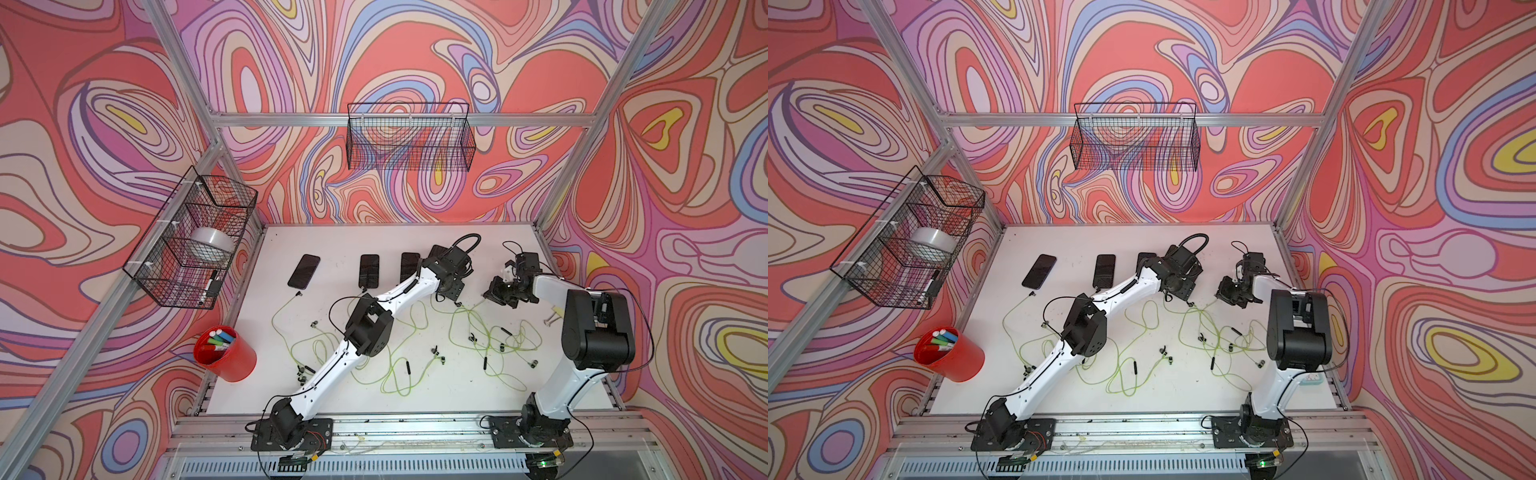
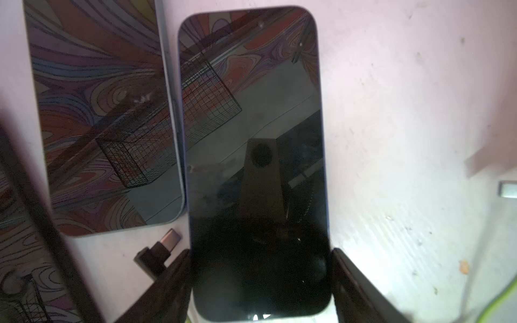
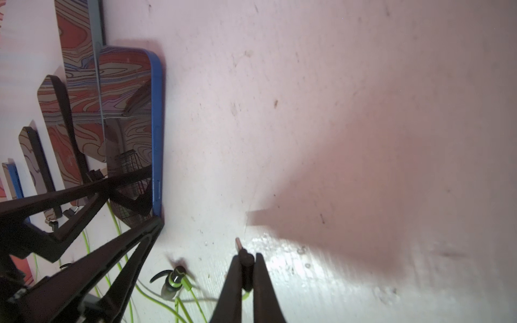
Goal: Plug wired earphones into phones
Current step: Pick up the phone at the center of the board.
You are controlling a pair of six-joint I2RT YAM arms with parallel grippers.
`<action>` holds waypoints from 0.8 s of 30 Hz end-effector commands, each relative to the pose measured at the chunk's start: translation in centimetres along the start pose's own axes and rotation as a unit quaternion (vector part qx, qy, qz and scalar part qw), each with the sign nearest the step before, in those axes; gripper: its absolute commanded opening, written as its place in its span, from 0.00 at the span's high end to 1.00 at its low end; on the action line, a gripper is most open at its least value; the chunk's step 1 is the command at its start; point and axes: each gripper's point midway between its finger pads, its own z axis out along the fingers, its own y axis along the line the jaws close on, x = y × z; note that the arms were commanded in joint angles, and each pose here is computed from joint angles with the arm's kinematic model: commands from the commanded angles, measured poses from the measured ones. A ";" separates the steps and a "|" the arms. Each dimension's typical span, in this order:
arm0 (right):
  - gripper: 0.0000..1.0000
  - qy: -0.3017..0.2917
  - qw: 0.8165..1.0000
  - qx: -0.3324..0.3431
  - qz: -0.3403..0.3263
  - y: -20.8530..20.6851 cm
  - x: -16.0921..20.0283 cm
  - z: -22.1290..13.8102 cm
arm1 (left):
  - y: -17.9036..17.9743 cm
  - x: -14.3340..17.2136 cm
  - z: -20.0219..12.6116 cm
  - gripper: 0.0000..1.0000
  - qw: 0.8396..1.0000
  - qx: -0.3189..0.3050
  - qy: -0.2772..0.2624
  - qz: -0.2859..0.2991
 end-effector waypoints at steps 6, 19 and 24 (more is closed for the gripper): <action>1.00 -0.016 1.000 0.006 -0.012 0.3 -0.1 -1.1 | 1.7 7.9 -3.0 0.30 0.986 -0.038 0.136 0.086; 1.00 -0.014 1.000 0.007 -0.010 0.2 0.1 -1.1 | 0.5 7.9 -0.9 0.14 0.975 0.012 0.162 0.153; 1.00 -0.011 1.000 0.006 -0.008 0.0 0.2 -0.8 | 0.6 8.2 -0.1 0.16 0.972 0.021 0.164 0.167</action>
